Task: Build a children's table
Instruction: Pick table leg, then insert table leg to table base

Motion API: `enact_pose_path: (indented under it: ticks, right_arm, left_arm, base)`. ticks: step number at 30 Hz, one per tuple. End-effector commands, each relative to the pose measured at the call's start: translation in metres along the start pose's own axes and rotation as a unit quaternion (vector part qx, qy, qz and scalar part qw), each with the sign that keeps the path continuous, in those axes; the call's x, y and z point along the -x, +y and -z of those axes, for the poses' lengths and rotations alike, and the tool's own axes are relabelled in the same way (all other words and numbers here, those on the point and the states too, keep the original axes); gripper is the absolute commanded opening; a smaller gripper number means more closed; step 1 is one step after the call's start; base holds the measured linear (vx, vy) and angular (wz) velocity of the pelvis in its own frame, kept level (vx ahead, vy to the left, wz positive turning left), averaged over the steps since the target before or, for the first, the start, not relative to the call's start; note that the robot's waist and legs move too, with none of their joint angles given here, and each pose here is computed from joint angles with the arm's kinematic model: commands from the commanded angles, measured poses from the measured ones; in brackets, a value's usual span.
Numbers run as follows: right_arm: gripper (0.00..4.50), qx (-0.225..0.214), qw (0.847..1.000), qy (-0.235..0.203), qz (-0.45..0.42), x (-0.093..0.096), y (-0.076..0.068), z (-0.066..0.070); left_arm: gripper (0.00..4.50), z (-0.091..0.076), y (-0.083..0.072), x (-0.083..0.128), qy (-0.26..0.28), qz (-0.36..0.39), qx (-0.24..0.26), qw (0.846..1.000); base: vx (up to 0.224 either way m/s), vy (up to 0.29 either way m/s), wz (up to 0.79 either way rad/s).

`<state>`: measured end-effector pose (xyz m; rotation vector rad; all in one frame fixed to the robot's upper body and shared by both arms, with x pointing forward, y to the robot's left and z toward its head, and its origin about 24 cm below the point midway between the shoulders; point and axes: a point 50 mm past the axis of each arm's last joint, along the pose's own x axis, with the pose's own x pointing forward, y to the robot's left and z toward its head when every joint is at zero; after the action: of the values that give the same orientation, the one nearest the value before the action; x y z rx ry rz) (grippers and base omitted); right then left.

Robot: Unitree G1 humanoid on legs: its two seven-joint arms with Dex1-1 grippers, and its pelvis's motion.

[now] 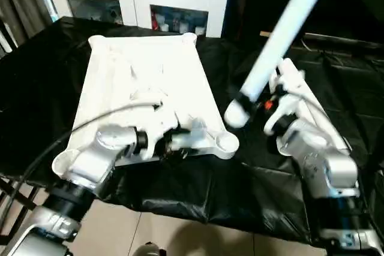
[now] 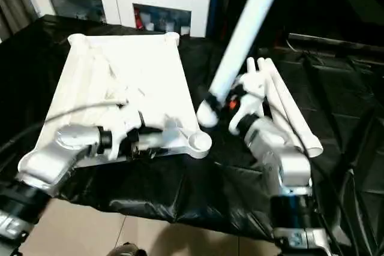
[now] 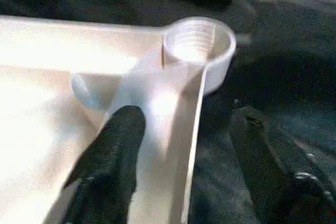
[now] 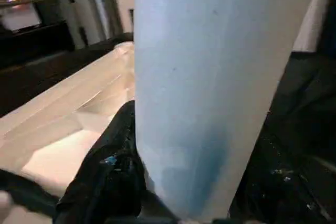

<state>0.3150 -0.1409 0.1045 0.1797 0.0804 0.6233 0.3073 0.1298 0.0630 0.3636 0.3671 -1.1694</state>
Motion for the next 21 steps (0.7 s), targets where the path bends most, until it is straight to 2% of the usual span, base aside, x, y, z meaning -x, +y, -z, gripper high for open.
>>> enact_pose_path:
  ticks: [1, 4, 7, 14, 21]
  right_arm:
    - [1.89, 0.013, 1.000, -0.008, -0.024, -0.001, 0.006, -0.008]
    - [1.89, 0.024, 0.998, 0.013, -0.055, -0.002, 0.012, -0.005]
    - [1.89, 0.032, 0.997, 0.031, -0.068, -0.002, 0.013, -0.002]
    - [1.89, 0.030, 0.996, 0.033, -0.075, -0.003, 0.015, -0.004]
    - [1.89, 0.036, 0.996, 0.047, -0.070, -0.005, 0.010, -0.001]
  left_arm:
    - [2.47, -0.006, 0.006, 0.000, 0.001, 0.006, -0.019, 1.000]
    - [2.27, -0.002, 0.018, 0.004, 0.012, 0.020, -0.005, 1.000]
    - [2.08, 0.000, 0.021, 0.004, 0.017, 0.024, -0.004, 1.000]
    - [1.61, 0.005, 0.017, 0.005, 0.036, 0.069, 0.007, 0.997]
    - [1.01, 0.016, 0.020, 0.002, 0.060, 0.068, 0.006, 0.996]
  base:
    - [0.000, 0.000, 0.00]
    - [0.000, 0.000, 0.00]
    - [0.000, 0.000, 0.00]
    - [0.000, 0.000, 0.00]
    - [0.000, 0.000, 0.00]
